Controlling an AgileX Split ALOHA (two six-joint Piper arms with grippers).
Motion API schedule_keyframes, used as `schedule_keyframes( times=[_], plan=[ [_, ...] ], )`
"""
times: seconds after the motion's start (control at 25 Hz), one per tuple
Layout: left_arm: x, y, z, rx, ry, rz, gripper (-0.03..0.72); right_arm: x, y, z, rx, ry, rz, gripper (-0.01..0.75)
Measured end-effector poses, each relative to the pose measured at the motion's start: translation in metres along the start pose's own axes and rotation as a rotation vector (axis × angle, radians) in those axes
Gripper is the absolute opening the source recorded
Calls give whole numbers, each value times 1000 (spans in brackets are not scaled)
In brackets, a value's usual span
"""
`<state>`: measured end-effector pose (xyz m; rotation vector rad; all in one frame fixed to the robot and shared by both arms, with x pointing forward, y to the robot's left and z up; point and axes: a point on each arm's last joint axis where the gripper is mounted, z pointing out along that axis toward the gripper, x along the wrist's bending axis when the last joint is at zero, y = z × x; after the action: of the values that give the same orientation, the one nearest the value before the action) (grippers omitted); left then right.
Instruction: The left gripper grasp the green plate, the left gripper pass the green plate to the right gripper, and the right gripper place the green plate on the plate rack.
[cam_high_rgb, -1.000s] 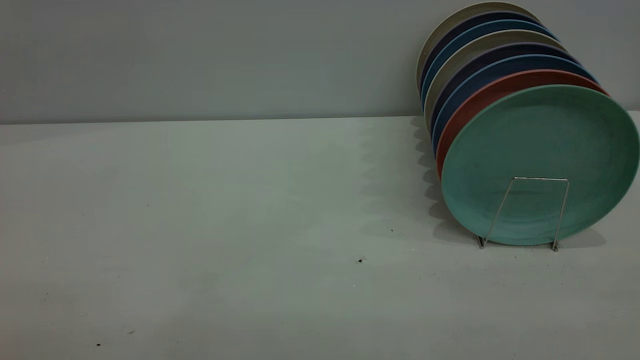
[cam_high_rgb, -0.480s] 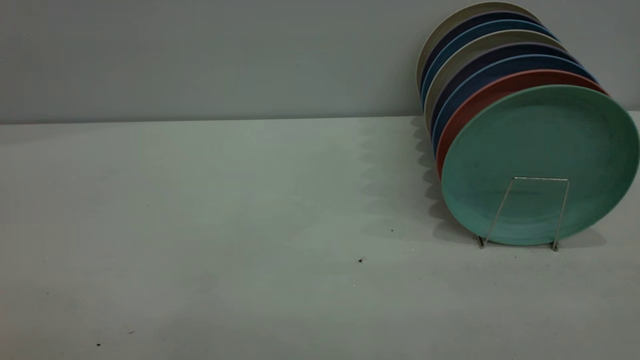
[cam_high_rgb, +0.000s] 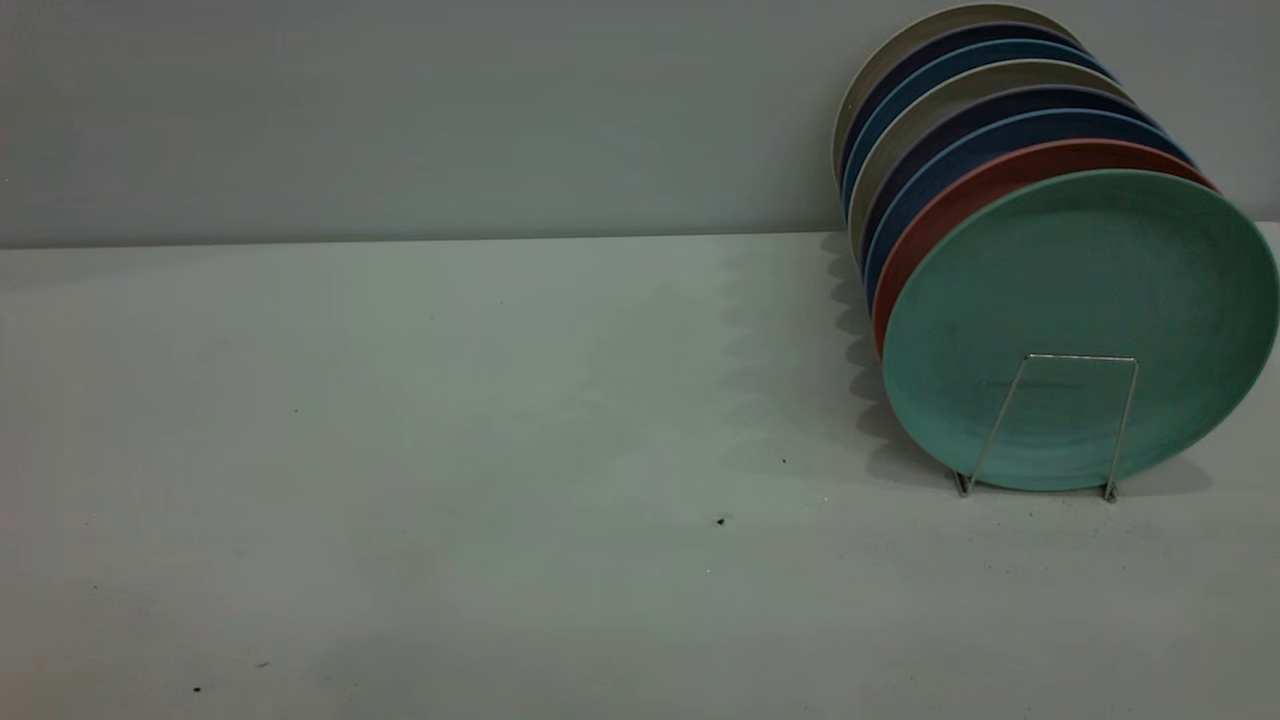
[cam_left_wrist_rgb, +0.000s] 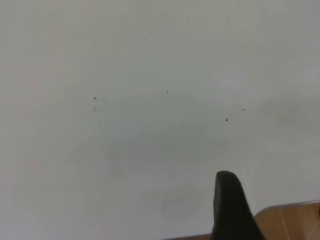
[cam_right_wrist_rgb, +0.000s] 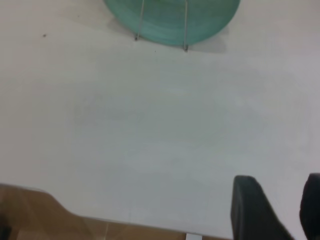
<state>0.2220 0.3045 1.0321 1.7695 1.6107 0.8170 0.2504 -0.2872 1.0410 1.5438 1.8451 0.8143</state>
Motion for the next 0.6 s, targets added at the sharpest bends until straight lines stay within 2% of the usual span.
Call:
schedule_keyframes(
  times=[0.12,0.32,0.6],
  plan=[
    [0,0,0,0,0,0,454,1,-2,-3,-23,5,-11,257],
    [0,0,0,0,0,0,454,4,-12,-15,-133,38,-61,257],
    [0,0,0,1,0,0,454,4,-13,-17,-145,70,-77,257]
  ],
)
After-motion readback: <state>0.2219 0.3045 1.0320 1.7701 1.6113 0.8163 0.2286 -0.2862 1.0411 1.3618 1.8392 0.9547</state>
